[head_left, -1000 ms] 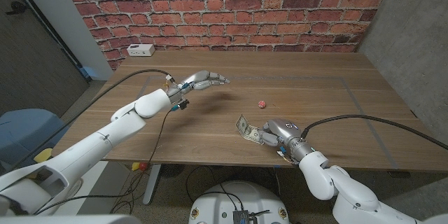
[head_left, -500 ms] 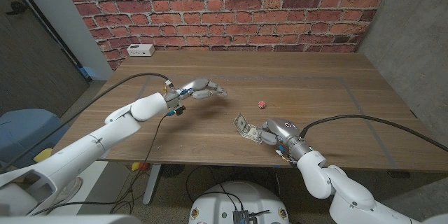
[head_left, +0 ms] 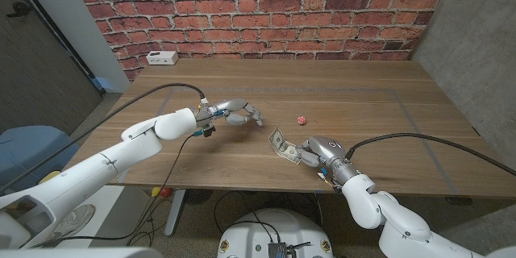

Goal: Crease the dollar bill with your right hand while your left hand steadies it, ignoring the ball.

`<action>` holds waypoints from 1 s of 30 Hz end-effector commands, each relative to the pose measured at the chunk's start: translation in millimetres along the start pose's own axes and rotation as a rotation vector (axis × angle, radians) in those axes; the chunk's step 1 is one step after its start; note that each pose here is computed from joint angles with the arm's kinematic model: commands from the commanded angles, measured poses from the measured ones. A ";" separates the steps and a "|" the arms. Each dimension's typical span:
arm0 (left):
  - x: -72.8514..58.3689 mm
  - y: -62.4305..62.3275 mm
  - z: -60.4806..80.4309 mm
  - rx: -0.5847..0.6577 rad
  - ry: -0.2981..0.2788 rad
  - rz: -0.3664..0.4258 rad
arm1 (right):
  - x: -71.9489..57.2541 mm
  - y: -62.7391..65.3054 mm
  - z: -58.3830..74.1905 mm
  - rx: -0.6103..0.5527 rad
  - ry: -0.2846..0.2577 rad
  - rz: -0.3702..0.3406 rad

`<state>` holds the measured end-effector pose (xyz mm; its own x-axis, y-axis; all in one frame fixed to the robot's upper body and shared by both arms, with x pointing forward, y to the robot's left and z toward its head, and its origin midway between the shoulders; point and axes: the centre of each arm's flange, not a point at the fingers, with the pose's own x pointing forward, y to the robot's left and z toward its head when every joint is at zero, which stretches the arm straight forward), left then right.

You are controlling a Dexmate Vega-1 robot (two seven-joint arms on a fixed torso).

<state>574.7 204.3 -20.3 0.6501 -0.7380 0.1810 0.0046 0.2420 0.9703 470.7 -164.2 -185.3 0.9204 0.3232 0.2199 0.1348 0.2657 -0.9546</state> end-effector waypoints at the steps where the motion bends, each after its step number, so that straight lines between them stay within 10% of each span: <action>1: 11.1 -4.9 7.2 -0.046 -0.050 -0.051 | 3.6 3.8 -4.9 0.013 0.006 0.007; 21: 40.1 -19.4 13.5 -0.116 -0.084 -0.225 | 9.1 3.4 -16.0 0.040 0.010 0.000; 30: 38.1 -6.7 10.8 -0.134 -0.080 -0.146 | 11.5 4.8 -19.4 0.045 0.009 0.012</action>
<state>588.2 167.7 -25.8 0.5627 -0.8257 0.0395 0.2014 0.1833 0.9622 482.5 -170.3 -188.0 0.9213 0.3234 0.2157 0.1150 0.3032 -0.9459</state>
